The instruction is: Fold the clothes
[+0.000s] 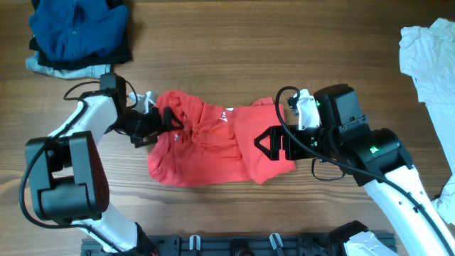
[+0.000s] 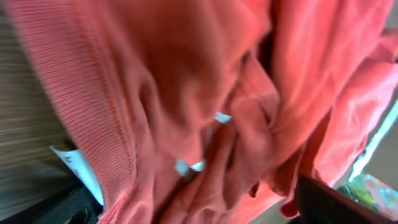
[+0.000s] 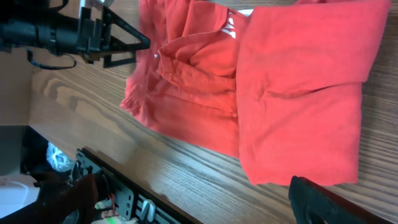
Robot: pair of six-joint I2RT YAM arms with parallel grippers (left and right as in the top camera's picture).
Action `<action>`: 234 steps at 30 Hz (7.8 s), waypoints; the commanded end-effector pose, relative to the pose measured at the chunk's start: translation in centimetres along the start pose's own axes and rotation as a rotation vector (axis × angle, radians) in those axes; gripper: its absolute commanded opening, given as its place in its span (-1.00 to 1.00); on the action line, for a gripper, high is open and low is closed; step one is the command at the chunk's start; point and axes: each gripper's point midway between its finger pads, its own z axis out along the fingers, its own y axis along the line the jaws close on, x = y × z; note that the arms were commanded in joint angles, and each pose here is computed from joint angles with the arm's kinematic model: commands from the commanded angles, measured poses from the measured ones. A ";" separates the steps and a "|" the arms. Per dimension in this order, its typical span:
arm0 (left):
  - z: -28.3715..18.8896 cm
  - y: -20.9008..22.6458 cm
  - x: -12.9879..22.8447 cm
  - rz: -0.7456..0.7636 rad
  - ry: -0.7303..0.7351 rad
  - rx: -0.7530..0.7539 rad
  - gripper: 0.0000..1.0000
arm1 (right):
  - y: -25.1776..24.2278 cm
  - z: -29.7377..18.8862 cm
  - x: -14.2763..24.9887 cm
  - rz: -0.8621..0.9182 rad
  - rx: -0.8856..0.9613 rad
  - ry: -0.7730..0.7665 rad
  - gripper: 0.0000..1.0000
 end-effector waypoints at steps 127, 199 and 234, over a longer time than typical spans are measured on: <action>-4.0 -19.6 5.4 0.209 -0.121 -0.101 0.40 | -5.4 -7.0 -7.7 0.120 0.010 -0.211 0.99; 5.6 -2.8 8.8 -0.199 0.148 -0.404 -0.92 | -1.5 23.0 -5.7 0.295 -0.651 0.391 -0.87; -8.0 3.9 4.0 -0.526 -0.222 -0.433 1.00 | 0.9 21.6 5.9 0.374 -0.384 0.496 -0.14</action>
